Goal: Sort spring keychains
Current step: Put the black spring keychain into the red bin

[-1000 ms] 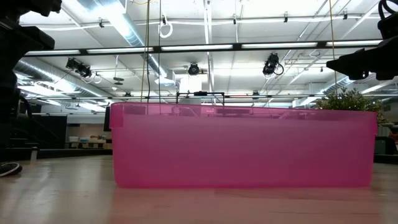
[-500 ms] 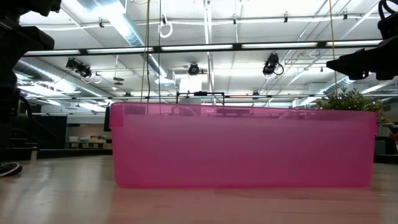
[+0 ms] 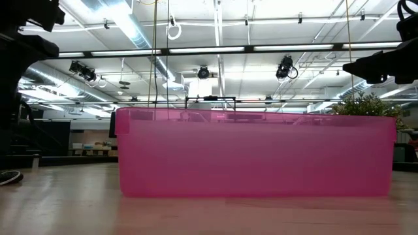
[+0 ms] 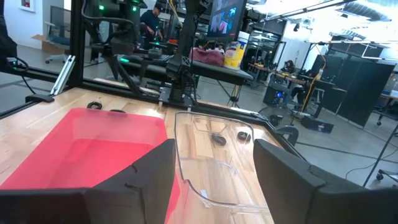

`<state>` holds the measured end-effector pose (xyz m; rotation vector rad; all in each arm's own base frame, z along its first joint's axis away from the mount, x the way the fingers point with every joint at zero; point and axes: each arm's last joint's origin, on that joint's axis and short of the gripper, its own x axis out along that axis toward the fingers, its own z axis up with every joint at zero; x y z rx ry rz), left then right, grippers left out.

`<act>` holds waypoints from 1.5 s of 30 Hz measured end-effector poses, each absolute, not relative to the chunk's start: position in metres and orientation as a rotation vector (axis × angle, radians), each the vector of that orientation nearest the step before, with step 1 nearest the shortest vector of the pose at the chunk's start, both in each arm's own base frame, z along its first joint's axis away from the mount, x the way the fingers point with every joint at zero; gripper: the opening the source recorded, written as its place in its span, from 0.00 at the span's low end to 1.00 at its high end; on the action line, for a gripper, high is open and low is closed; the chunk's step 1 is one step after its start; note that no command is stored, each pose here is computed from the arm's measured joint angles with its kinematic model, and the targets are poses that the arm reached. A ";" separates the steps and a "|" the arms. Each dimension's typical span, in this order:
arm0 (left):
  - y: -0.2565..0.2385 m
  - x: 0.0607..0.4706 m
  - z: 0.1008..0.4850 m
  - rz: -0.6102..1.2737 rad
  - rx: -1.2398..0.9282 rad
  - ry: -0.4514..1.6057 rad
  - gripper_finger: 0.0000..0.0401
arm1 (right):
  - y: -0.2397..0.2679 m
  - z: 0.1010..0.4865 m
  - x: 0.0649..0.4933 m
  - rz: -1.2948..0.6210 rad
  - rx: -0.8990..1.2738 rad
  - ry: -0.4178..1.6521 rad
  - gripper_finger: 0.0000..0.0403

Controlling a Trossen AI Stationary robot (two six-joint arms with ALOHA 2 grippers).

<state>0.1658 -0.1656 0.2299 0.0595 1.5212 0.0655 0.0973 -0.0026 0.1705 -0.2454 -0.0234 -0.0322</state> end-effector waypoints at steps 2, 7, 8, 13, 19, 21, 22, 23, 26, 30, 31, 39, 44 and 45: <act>-0.164 0.165 0.230 0.083 0.073 1.517 0.84 | -0.003 0.171 0.097 -0.032 -0.245 -0.024 0.55; -0.160 0.163 0.230 0.137 0.114 1.518 0.84 | -0.003 0.171 0.097 -0.032 -0.245 -0.024 0.55; -0.160 0.163 0.230 0.137 0.114 1.518 0.84 | -0.003 0.171 0.097 -0.032 -0.245 -0.024 0.55; -0.162 0.162 0.230 0.133 0.113 1.515 0.84 | -0.003 0.171 0.097 -0.032 -0.245 -0.024 0.55; -0.168 0.163 0.222 0.134 0.145 1.533 0.84 | -0.003 0.171 0.097 -0.033 -0.245 -0.024 0.55; -0.170 0.163 0.220 0.137 0.156 1.542 0.84 | -0.003 0.171 0.097 -0.032 -0.245 -0.023 0.55; -0.171 0.164 0.218 0.140 0.161 1.547 0.84 | -0.003 0.171 0.097 -0.032 -0.245 -0.024 0.55; -0.172 0.164 0.217 0.141 0.161 1.552 0.84 | -0.003 0.171 0.097 -0.032 -0.245 -0.024 0.55; -0.173 0.165 0.215 0.148 0.159 1.557 0.84 | -0.003 0.171 0.097 -0.032 -0.245 -0.023 0.55; -0.176 0.167 0.214 0.122 0.136 1.535 0.84 | -0.003 0.171 0.097 -0.032 -0.245 -0.024 0.55; -0.178 0.168 0.214 0.113 0.126 1.526 0.84 | -0.003 0.171 0.097 -0.032 -0.245 -0.024 0.55; -0.185 0.165 0.214 0.071 0.111 1.505 0.84 | -0.003 0.171 0.097 -0.032 -0.245 -0.024 0.55; -0.187 0.163 0.214 0.071 0.111 1.503 0.84 | -0.003 0.171 0.097 -0.032 -0.245 -0.024 0.55; -0.187 0.163 0.214 0.072 0.109 1.502 0.84 | -0.003 0.171 0.097 -0.032 -0.245 -0.024 0.55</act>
